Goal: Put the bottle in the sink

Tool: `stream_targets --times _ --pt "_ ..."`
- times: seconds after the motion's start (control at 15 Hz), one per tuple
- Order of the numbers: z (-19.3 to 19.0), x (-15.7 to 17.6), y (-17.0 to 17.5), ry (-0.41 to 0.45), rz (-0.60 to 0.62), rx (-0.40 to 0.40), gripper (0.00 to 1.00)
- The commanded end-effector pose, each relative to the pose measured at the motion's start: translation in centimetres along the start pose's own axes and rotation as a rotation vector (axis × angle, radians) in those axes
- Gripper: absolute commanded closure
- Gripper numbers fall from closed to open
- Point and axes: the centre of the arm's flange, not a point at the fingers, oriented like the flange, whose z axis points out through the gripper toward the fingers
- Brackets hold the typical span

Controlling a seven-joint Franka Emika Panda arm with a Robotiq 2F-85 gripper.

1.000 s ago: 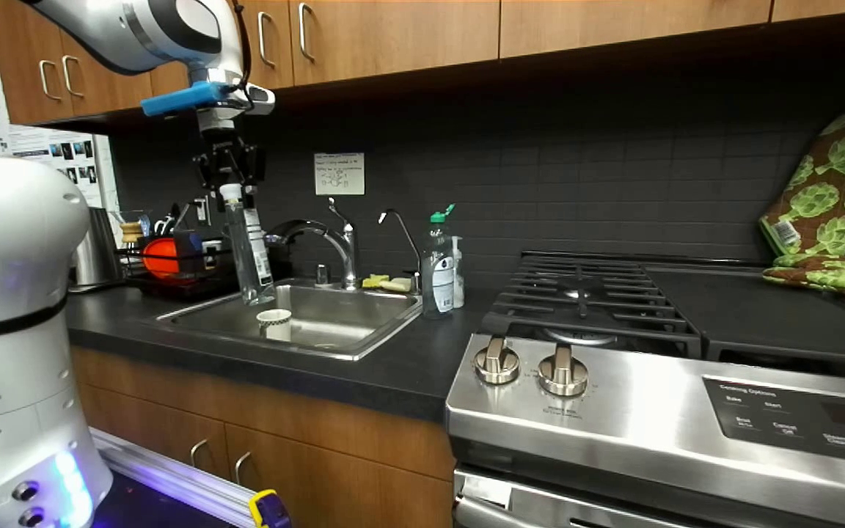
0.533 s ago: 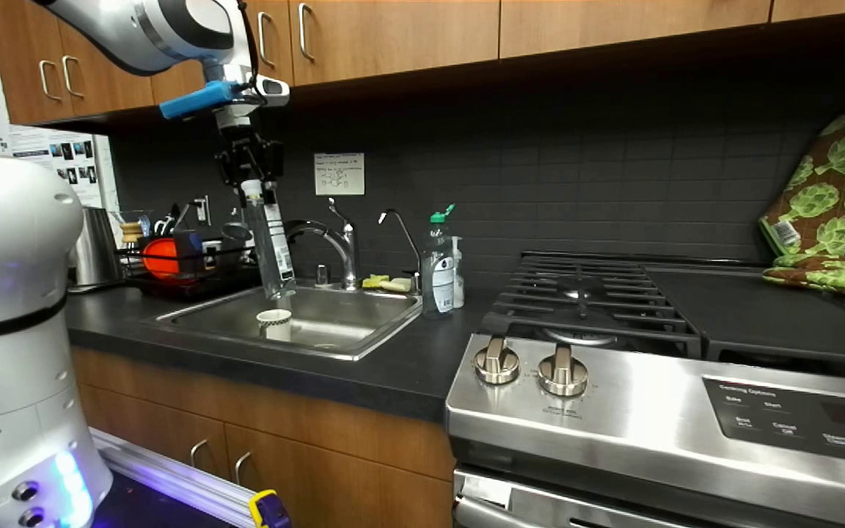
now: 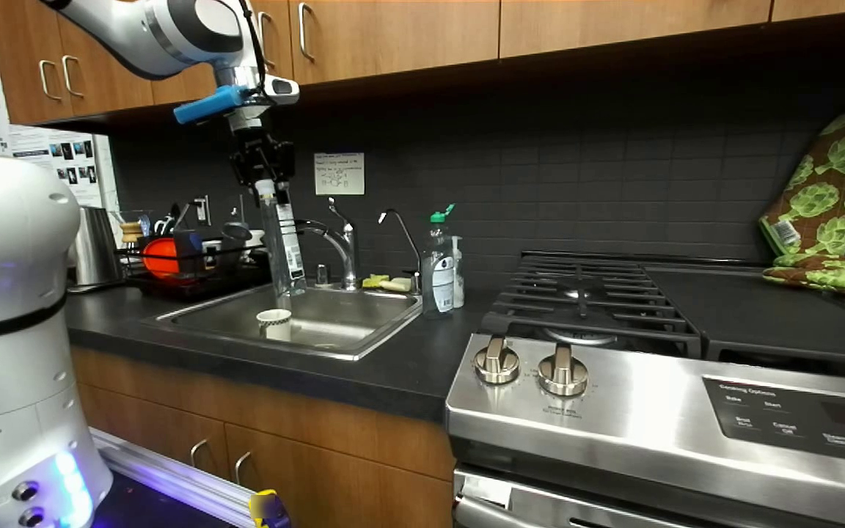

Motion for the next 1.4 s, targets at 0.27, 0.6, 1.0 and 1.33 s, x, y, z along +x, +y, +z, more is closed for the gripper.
stream_targets --times 0.27,0.6,1.0,1.33 --pt "0.57 0.52 -0.07 0.004 0.006 0.002 0.46" --pt "0.61 0.55 -0.08 0.003 0.008 0.002 0.46" --pt "0.61 0.56 -0.08 0.004 0.008 0.002 0.46" --pt "0.6 0.56 -0.08 0.004 0.01 0.002 0.46"
